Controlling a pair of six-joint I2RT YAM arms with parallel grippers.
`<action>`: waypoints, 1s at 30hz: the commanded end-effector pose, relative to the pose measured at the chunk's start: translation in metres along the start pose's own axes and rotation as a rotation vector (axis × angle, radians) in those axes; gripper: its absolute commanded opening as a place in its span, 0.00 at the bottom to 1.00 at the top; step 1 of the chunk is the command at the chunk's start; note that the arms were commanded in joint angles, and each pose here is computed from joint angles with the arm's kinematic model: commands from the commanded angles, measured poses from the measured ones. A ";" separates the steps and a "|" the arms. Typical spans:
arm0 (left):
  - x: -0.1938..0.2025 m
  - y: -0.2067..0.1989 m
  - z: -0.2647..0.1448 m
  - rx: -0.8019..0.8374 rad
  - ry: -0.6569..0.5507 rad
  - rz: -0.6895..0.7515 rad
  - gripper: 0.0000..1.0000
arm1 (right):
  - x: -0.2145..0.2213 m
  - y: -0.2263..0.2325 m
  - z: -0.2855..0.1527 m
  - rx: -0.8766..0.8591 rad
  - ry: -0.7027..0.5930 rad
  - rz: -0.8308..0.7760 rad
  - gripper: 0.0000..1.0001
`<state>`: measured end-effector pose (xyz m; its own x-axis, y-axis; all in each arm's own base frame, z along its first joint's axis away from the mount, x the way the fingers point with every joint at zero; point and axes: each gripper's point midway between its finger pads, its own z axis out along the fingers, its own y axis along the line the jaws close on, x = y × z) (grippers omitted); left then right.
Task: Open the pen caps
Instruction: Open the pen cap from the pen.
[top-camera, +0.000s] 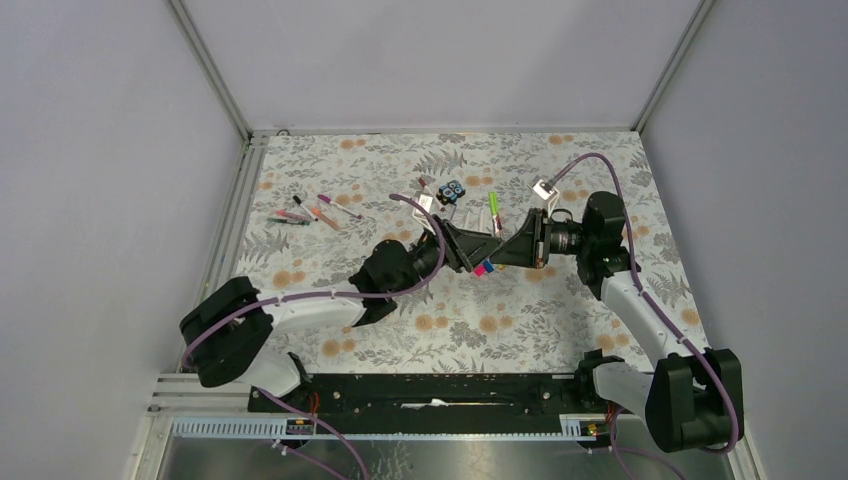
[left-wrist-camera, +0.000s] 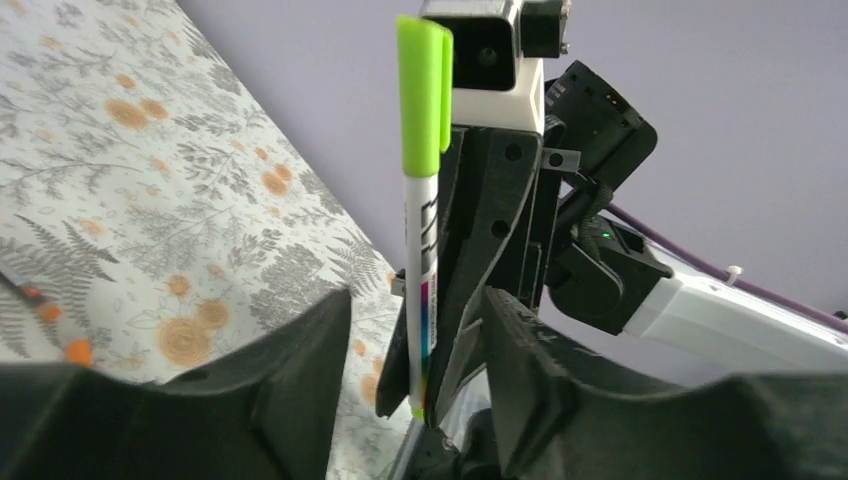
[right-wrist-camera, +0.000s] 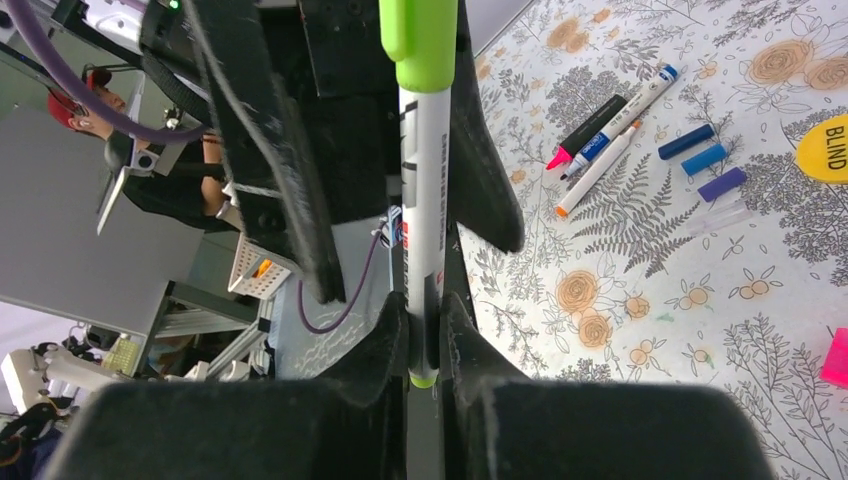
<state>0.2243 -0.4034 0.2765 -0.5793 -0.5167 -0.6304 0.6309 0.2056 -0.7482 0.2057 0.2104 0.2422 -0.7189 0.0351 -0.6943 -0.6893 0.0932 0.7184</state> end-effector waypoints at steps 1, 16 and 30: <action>-0.051 -0.032 -0.005 0.014 -0.146 0.104 0.67 | 0.009 0.009 -0.002 -0.049 0.042 -0.106 0.00; -0.067 -0.026 -0.016 0.077 0.053 -0.008 0.99 | 0.035 0.002 -0.006 -0.090 0.087 -0.135 0.00; -0.047 -0.027 0.017 0.130 0.146 -0.059 0.70 | 0.037 -0.003 -0.005 -0.081 0.088 -0.114 0.00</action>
<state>0.2530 -0.3873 0.2986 -0.6919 -0.4017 -0.5999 0.5899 0.1645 -0.7905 0.1840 0.2062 0.2132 -0.6577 -0.0501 -0.7516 -0.7533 0.0377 0.6566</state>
